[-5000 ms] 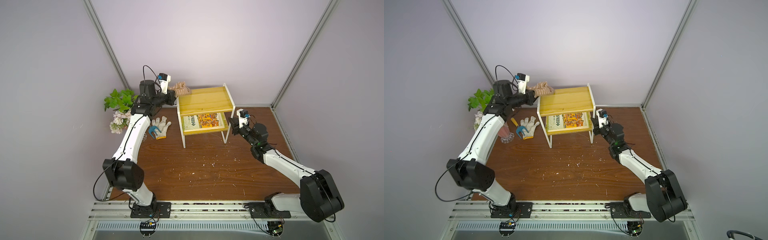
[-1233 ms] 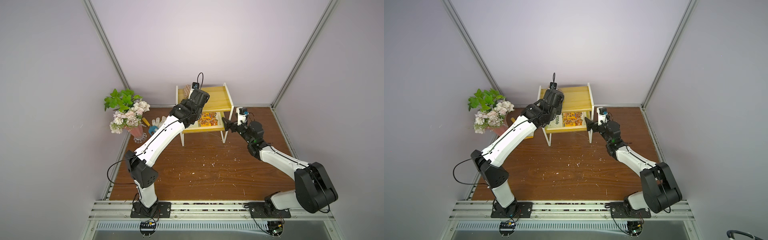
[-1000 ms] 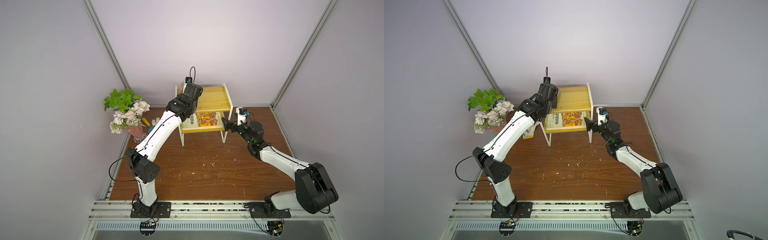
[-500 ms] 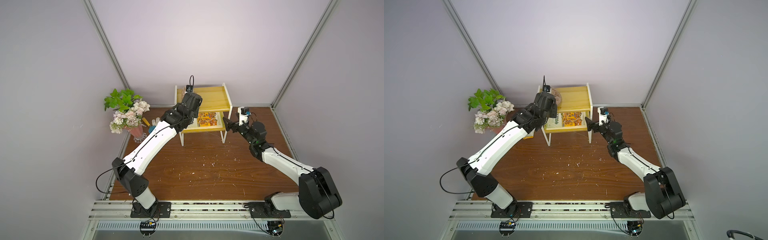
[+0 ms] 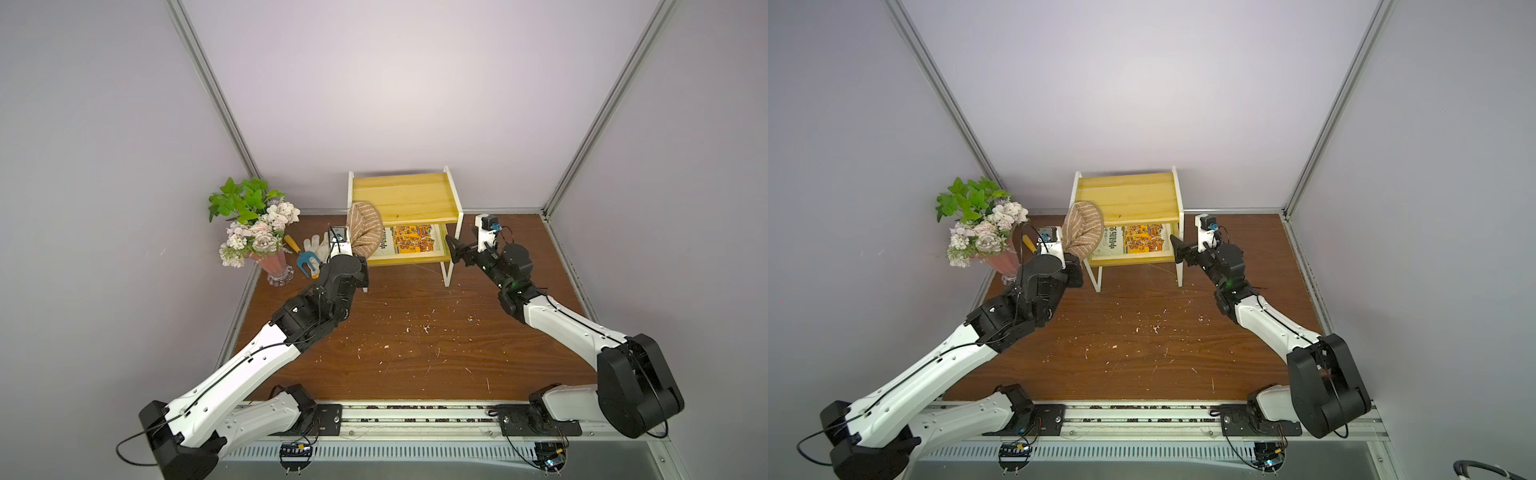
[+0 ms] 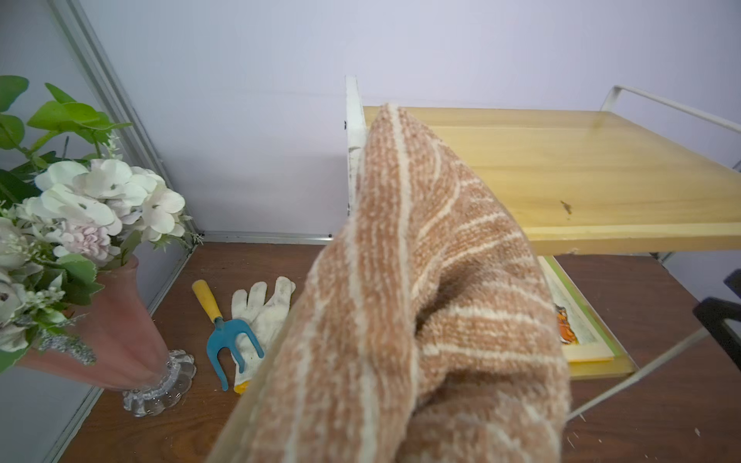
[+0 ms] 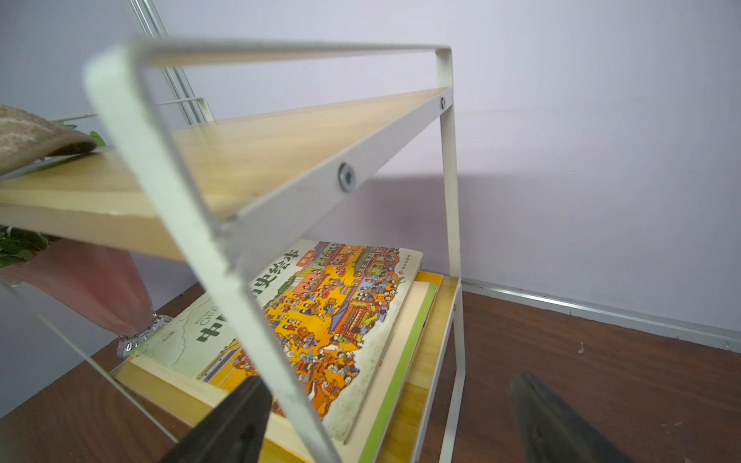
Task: Wipe the bookshelf clean with a cloth
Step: Wipe the dust from the shelf.
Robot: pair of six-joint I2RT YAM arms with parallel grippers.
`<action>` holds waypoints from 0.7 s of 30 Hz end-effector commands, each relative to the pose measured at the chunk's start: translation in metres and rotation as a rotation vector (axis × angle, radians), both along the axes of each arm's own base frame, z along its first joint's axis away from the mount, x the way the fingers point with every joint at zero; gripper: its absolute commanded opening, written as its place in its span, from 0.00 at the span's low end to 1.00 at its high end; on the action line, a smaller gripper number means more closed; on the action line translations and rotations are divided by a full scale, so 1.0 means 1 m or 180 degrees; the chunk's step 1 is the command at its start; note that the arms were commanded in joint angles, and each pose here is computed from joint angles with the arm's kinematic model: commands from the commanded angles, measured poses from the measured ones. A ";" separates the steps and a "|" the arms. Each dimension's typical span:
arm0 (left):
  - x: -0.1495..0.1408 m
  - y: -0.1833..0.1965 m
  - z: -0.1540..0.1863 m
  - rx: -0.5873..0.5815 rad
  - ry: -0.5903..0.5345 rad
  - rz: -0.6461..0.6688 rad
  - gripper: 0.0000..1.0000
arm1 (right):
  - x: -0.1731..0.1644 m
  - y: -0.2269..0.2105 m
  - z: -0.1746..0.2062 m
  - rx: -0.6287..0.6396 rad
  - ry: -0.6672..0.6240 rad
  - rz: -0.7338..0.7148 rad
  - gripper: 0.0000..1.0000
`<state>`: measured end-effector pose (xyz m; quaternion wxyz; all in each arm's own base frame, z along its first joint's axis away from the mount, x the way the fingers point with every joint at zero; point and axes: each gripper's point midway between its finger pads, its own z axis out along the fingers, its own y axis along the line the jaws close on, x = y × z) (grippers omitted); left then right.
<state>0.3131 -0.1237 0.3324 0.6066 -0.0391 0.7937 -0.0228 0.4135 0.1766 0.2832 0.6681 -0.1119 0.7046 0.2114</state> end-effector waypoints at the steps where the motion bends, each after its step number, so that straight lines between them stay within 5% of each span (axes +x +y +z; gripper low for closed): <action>1: 0.025 -0.010 0.031 -0.0421 -0.0354 -0.0146 0.00 | -0.003 0.002 0.010 0.0046 -0.0074 0.0039 0.95; 7: 0.003 -0.125 0.033 -0.0850 -0.0223 -0.1623 0.00 | -0.003 -0.002 0.007 0.0032 -0.0072 -0.0029 0.95; 9: 0.000 -0.109 0.033 -0.0652 -0.0166 -0.1207 0.00 | -0.002 -0.001 0.006 0.0041 -0.0055 -0.0006 0.95; 12: 0.003 -0.029 0.018 -0.0460 -0.0264 -0.0121 0.00 | -0.001 0.003 0.006 0.0056 -0.0051 0.0040 0.95; 16: -0.015 0.043 0.019 -0.0666 -0.0424 0.0453 0.00 | 0.002 0.005 0.006 0.0065 -0.0035 0.0058 0.95; 18: -0.017 0.022 0.035 -0.0845 -0.0560 -0.0006 0.00 | 0.003 0.006 0.006 0.0081 -0.0030 0.0079 0.95; 21: -0.024 -0.068 0.063 -0.1110 -0.0531 -0.1497 0.01 | 0.003 0.008 0.008 0.0102 -0.0020 0.0101 0.95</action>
